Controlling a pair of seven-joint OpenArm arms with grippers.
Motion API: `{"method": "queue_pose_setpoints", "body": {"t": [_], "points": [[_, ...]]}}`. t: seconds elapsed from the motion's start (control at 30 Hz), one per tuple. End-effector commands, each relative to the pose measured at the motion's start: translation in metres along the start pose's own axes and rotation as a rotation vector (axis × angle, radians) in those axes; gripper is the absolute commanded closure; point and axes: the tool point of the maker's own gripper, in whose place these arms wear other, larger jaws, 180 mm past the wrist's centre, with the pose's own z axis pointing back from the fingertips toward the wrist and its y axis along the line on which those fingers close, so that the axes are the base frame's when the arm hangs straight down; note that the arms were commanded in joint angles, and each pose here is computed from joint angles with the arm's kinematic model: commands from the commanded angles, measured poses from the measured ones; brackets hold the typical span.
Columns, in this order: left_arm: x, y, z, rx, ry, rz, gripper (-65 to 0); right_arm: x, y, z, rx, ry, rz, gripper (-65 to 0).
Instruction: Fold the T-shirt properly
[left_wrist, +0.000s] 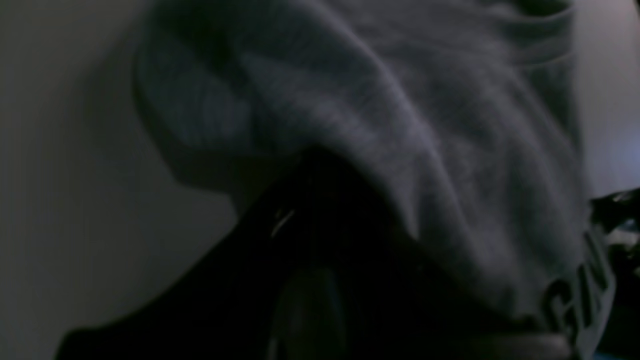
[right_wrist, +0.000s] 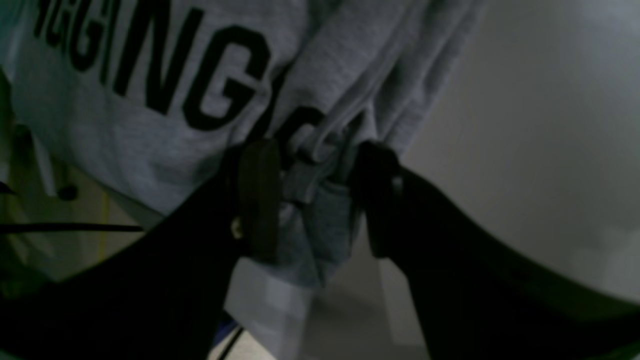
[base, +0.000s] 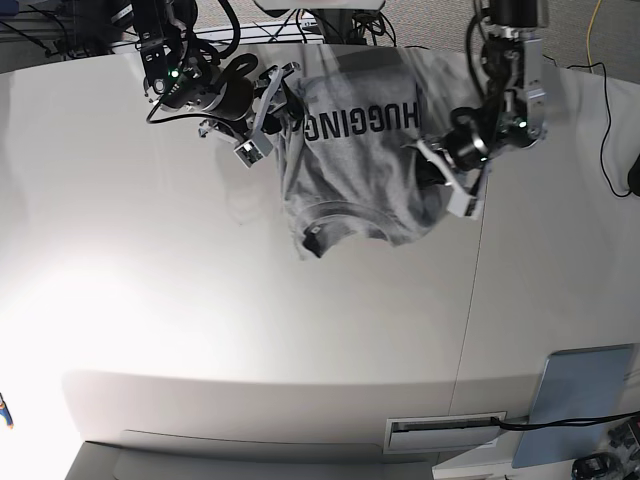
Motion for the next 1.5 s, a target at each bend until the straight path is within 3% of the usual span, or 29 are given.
{"method": "queue_pose_setpoints", "body": {"t": [0.0, 0.33, 0.6, 0.73, 0.9, 1.07, 1.47], "points": [[0.016, -0.002, -0.002, -0.008, -0.040, -0.021, 0.0, 0.009, -0.005, 0.003, -0.028, -0.031, 0.008, -26.0], [0.046, 0.015, 0.005, 0.033, -0.065, -0.094, 0.0, 0.016, -0.047, 0.022, -0.141, -0.087, -0.081, -26.0], [0.054, 0.025, 0.043, 0.097, -0.086, -0.139, 0.0, 0.029, -0.098, 0.085, -0.309, -0.207, -0.150, -26.0], [0.039, 0.016, 0.067, 0.130, -0.064, -0.202, 0.0, 0.016, -0.108, 0.118, -0.404, -0.196, -0.160, -26.0], [0.018, 0.011, 0.106, 0.181, -0.058, -0.205, 0.0, -0.022, -0.117, 0.153, -0.507, -0.111, -0.201, -26.0], [-0.024, 0.008, 0.146, 0.194, 0.012, -0.188, 0.0, -0.079, -0.114, 0.178, -0.558, 0.066, -0.279, -26.0], [-0.181, -0.003, 0.225, 0.246, 0.405, -0.006, -0.7, -0.202, -0.054, 0.220, -0.518, 0.426, -0.424, -26.0]]}}
